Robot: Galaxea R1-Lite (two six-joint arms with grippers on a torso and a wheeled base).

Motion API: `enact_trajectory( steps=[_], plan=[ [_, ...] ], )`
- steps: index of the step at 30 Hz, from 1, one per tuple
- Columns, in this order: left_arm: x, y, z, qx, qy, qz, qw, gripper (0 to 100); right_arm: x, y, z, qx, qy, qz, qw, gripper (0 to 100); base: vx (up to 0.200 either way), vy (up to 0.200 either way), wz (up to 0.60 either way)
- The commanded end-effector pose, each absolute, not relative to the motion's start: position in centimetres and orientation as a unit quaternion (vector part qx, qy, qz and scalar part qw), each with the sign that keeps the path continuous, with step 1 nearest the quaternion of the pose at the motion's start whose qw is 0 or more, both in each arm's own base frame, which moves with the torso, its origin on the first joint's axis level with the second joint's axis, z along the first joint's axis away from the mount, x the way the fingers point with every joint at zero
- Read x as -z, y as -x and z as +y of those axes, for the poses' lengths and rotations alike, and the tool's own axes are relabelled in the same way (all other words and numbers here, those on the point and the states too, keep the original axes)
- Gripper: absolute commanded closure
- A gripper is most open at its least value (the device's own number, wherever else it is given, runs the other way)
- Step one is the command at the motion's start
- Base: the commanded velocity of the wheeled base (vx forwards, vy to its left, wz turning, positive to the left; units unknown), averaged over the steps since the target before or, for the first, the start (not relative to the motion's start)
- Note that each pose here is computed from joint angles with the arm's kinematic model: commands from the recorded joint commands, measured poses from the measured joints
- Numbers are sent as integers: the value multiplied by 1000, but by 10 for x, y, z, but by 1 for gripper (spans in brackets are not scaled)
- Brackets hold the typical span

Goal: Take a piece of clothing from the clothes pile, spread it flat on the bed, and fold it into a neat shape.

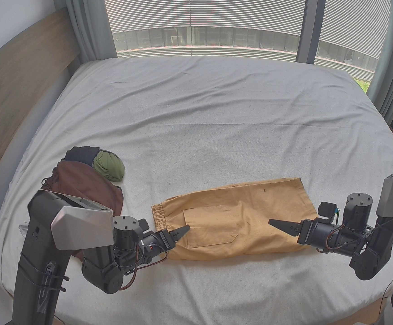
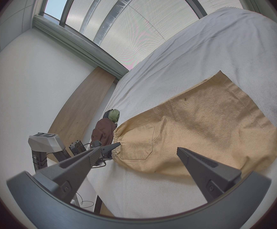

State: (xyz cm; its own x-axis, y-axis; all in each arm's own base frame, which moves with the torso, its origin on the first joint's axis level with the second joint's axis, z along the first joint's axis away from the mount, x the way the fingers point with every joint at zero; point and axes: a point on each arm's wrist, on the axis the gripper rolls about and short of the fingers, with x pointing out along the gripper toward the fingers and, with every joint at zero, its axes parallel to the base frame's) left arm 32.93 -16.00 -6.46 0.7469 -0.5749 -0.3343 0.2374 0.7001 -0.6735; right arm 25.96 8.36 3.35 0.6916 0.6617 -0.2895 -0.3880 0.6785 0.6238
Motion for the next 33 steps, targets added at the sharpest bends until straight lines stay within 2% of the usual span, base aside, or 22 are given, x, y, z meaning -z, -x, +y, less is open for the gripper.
enact_trajectory(
  steps=[1, 12, 16, 26, 33],
  plan=[
    [63, -330, -160, 229, 320, 271, 878, 100, -33, -260, 84, -298, -268, 257, 880, 0, 0, 0, 0],
    [43, -313, -148, 217, 360, 292, 859, 100, -32, -260, 83, -296, -268, 258, 880, 0, 0, 0, 0],
    [22, -302, -129, 225, 366, 297, 853, 100, -32, -260, 83, -297, -268, 258, 879, 0, 0, 0, 0],
    [7, -295, -95, 196, 357, 280, 869, 100, -31, -260, 84, -297, -268, 259, 879, 0, 0, 0, 0],
    [-2, -289, -66, 201, 351, 278, 871, 100, -29, -259, 87, -300, -267, 265, 877, 0, 0, 0, 0]
  ],
)
